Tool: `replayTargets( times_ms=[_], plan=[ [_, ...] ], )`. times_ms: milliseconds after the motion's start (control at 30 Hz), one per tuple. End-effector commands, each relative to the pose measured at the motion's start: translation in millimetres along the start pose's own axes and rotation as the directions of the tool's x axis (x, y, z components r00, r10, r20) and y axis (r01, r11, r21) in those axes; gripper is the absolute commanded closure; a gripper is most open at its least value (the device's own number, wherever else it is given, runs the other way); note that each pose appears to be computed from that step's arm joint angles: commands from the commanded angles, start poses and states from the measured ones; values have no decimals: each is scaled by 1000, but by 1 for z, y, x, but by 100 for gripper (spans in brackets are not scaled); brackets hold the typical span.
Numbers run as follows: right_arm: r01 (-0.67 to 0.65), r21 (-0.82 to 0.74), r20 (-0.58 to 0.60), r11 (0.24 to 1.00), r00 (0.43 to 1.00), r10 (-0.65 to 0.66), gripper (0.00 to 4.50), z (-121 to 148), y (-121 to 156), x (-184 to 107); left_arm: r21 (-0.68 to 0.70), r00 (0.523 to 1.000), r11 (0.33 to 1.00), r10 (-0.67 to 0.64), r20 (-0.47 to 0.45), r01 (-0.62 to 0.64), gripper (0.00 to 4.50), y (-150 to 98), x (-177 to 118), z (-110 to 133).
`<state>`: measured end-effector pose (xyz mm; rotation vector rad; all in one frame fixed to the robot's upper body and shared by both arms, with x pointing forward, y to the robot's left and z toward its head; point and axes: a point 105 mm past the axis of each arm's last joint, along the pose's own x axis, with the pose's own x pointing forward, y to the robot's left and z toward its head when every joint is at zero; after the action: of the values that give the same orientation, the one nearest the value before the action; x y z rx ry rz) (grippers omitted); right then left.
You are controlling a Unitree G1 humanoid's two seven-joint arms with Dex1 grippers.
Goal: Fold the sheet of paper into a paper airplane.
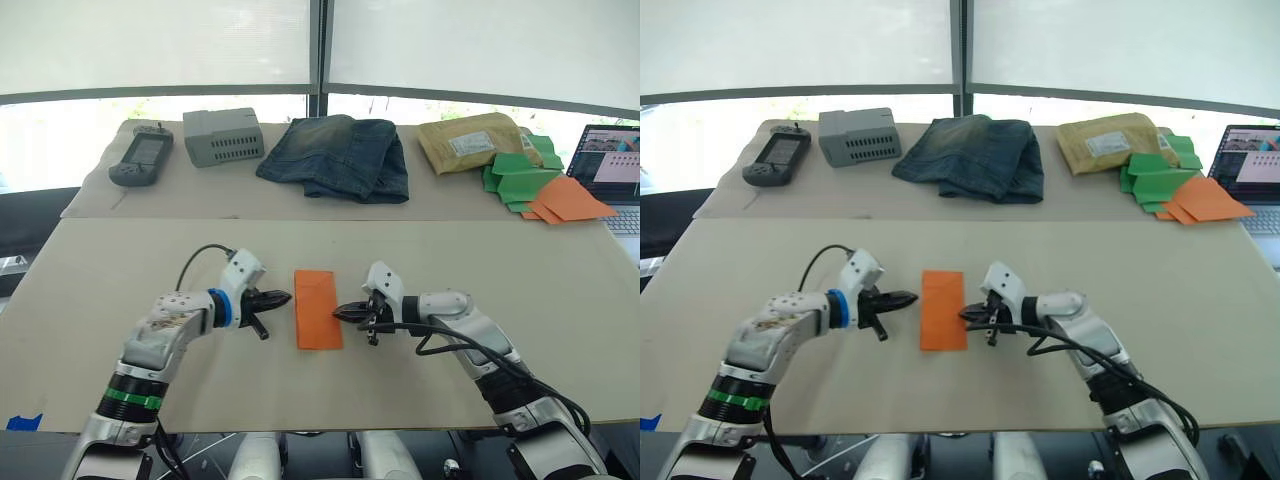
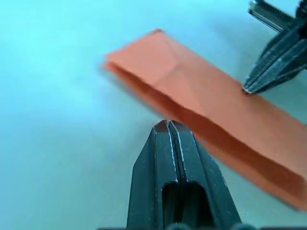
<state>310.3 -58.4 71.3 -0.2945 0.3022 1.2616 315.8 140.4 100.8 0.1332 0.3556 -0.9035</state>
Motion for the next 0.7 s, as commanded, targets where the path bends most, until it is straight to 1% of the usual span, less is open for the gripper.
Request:
replayTargets(
  times_ms=[33, 100, 167, 267, 400, 533, 600, 700],
  plan=[
    [-13, 7, -35, 1000, 999, 13, 450, -11, 4, 12, 86, 985, 993, -87, 152, 75, 448, -22, 0, 36],
    [-6, 7, -47, 1000, 999, 6, 450, -14, 4, 15, 105, 973, 989, -122, 197, 102, 448, -31, 2, 46],
    [-4, -6, -77, 1000, 997, 4, 450, -19, 4, 16, 105, 966, 987, -144, 213, 123, 448, -36, 6, 50],
    [17, -4, -89, 1000, 996, -17, 450, -20, 2, 14, 129, 976, 983, -149, 161, 129, 448, -40, 18, 41],
    [55, -11, -89, 998, 994, -56, 450, -16, -1, 5, 162, 986, 974, -163, 20, 158, 448, -44, 34, 12],
    [86, -4, -52, 996, 995, -86, 450, -10, -3, -2, 219, 980, 957, -173, -94, 190, 448, -49, 41, -14],
    [123, 4, -51, 992, 991, -123, 450, -14, -8, -5, 221, 975, 952, -188, -120, 211, 448, -56, 45, -23],
    [179, 13, -44, 984, 983, -178, 450, -16, -17, -10, 218, 974, 952, -192, -122, 215, 448, -59, 47, -26]
  ],
)
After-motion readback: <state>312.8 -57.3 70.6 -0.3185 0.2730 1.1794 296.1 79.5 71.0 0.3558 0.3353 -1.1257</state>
